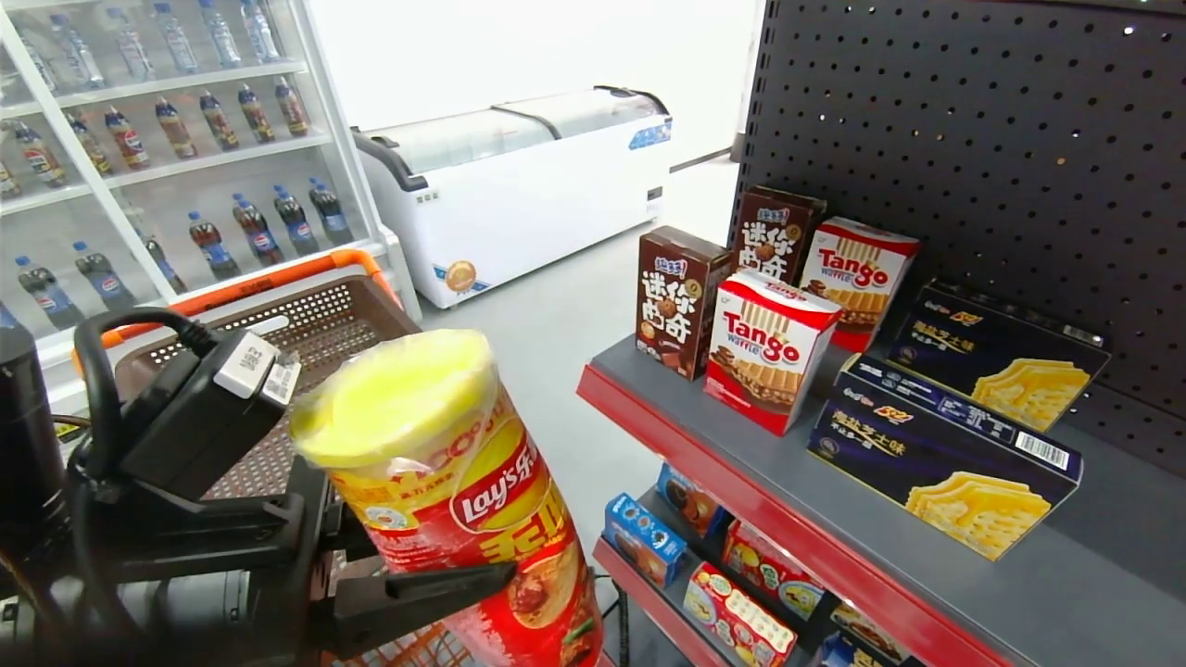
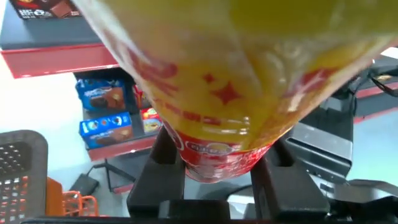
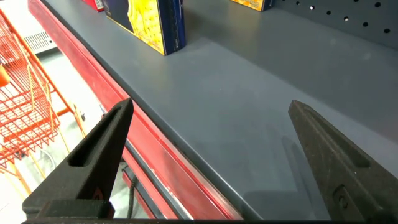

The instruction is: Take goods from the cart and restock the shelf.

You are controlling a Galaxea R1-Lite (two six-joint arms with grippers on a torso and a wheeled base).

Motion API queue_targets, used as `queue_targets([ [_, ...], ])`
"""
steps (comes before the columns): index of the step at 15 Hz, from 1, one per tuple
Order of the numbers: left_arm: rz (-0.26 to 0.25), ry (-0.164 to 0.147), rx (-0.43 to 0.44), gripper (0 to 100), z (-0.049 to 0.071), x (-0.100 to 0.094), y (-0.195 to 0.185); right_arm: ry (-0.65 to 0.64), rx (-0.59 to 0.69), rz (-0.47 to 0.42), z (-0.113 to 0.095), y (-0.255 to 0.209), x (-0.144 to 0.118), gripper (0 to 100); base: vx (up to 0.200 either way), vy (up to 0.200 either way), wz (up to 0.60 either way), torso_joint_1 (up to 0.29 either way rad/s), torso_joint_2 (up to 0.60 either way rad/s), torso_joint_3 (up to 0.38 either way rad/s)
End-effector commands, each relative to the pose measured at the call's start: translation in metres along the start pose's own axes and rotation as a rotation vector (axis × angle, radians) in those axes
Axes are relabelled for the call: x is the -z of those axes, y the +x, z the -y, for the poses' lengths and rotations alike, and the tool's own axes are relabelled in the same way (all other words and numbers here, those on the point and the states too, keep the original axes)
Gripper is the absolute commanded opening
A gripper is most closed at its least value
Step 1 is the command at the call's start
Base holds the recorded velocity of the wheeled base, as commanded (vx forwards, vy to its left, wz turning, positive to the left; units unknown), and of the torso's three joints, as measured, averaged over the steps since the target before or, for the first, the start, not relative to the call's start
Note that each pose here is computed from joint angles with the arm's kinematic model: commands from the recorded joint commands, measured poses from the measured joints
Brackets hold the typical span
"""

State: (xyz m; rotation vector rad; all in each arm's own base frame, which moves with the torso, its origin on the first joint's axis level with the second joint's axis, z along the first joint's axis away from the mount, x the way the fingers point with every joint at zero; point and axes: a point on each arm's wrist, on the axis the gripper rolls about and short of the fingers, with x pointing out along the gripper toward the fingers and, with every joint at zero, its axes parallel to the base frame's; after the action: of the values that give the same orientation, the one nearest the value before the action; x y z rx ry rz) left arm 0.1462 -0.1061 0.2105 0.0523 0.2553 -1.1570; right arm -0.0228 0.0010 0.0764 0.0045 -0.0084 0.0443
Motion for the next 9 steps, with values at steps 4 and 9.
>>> queue_targets([
  [4,0.017,0.030,0.064,0,0.015,-0.003,-0.002,0.000,0.000,0.001,0.000,0.000,0.000,100,0.000,0.000,-0.60,-0.001,0.00,0.002],
  [9,0.042,0.050,0.091,0,0.021,-0.007,-0.007,0.000,0.000,0.001,0.000,0.000,0.000,100,0.000,0.000,-0.60,0.002,0.00,0.003],
])
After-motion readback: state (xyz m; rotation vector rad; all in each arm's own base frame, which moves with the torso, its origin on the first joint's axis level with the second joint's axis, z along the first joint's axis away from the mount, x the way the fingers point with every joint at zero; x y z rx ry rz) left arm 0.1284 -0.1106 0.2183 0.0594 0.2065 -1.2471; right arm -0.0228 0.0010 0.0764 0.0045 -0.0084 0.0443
